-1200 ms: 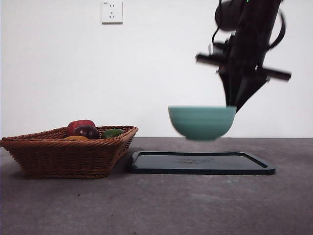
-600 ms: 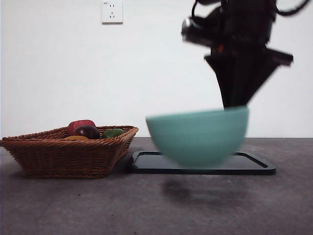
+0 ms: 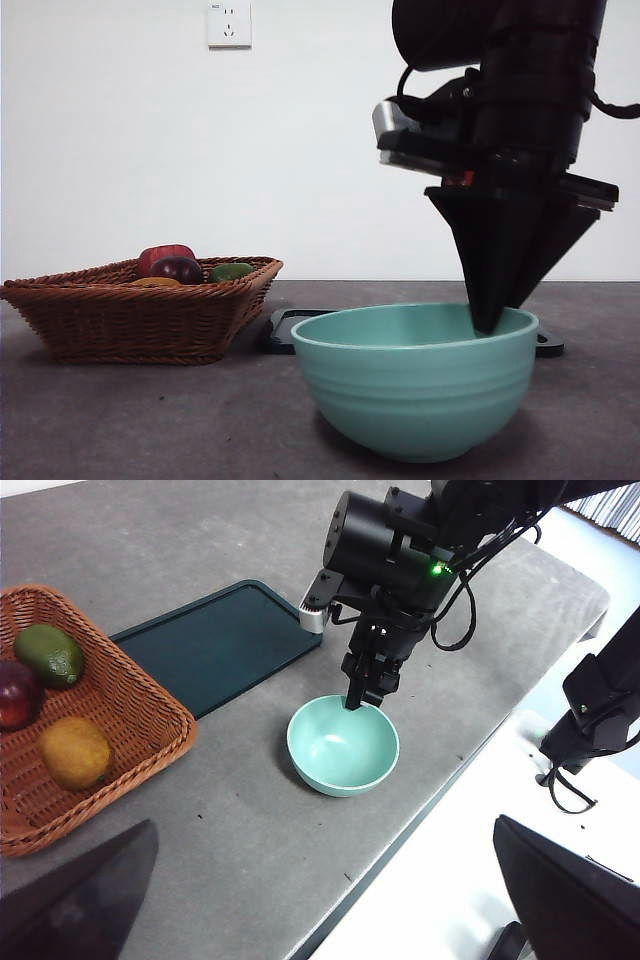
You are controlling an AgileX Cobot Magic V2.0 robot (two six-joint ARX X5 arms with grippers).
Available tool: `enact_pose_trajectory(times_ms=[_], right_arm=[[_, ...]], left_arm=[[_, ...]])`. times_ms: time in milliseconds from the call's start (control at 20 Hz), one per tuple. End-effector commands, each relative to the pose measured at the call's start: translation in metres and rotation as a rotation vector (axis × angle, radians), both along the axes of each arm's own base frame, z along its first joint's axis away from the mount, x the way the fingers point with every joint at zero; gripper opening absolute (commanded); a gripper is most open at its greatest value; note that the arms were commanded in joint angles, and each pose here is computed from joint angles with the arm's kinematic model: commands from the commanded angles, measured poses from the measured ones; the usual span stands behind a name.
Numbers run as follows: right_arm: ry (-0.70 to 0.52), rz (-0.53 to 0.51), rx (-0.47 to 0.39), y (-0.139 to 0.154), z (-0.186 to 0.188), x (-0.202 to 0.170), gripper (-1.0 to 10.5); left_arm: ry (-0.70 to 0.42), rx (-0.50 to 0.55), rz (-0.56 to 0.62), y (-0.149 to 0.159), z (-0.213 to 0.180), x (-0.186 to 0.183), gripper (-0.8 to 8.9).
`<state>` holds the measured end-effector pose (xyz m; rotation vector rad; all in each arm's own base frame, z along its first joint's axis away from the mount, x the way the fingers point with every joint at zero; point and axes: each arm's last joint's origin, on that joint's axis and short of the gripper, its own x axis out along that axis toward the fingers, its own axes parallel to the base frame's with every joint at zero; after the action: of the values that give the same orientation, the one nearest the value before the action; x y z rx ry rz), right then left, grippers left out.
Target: Pick up the wifruite, put it on the bowl, pick up the plate, put it on desk
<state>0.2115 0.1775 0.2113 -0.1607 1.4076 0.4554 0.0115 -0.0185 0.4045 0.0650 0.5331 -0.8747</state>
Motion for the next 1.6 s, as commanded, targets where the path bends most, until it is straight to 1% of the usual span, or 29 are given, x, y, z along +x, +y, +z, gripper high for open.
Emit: enact_pose_trajectory(times_ms=[50,200,250,350,400,500,600,750,950,1050,1150,1250,1450,1550,1600], right_arm=[[-0.009,-0.005,0.002,0.004,0.0,0.001,0.1],[-0.01,-0.005,0.001,0.004,0.0,0.001,0.1],[-0.01,-0.005,0.0,0.004,0.0,0.001,0.4],[-0.023,-0.011,-0.019,0.003,0.0,0.001,2.3],[-0.036,-0.016,-0.035,0.003,0.0,0.001,3.1],[-0.066,-0.026,-0.059,0.0,0.004,0.0,3.8],[-0.104,-0.031,-0.045,-0.004,0.016,-0.004,4.4],[-0.171,-0.054,0.019,-0.017,0.045,-0.019,4.9],[-0.278,-0.105,0.125,-0.048,0.09,-0.057,5.8],[-0.338,-0.127,0.19,-0.068,0.11,-0.08,5.8],[-0.409,-0.124,0.265,-0.088,0.126,-0.104,5.8],[-0.484,-0.112,0.348,-0.106,0.138,-0.127,5.8],[-0.64,-0.104,0.483,-0.14,0.151,-0.168,5.8],[-0.682,-0.095,0.544,-0.154,0.152,-0.185,5.8],[-0.691,-0.091,0.559,-0.16,0.151,-0.193,5.8]], left_arm=[[-0.016,-0.011,-0.01,0.0,0.004,-0.001,5.99],[-0.016,-0.011,-0.01,0.0,0.004,-0.001,5.99],[-0.016,-0.011,-0.01,0.0,0.004,-0.001,5.99],[-0.016,-0.011,-0.01,0.0,0.004,-0.001,5.99],[-0.016,-0.011,-0.01,0.0,0.004,-0.001,5.98],[-0.016,-0.011,-0.01,0.0,0.004,-0.001,5.98],[-0.016,-0.011,-0.01,0.0,0.004,-0.001,5.98],[-0.016,-0.011,-0.01,0.0,0.004,-0.001,5.98],[-0.016,-0.011,-0.01,0.0,0.004,-0.001,5.98],[-0.016,-0.011,-0.01,0.0,0.004,-0.001,5.99],[-0.016,-0.011,-0.01,0.0,0.004,-0.001,5.98],[-0.016,-0.011,-0.01,0.0,0.004,-0.001,5.98],[-0.02,-0.014,-0.01,0.0,0.004,0.0,5.98],[-0.028,-0.019,-0.01,0.0,0.005,0.0,5.98],[-0.028,-0.019,-0.01,0.0,0.005,0.0,5.98]])
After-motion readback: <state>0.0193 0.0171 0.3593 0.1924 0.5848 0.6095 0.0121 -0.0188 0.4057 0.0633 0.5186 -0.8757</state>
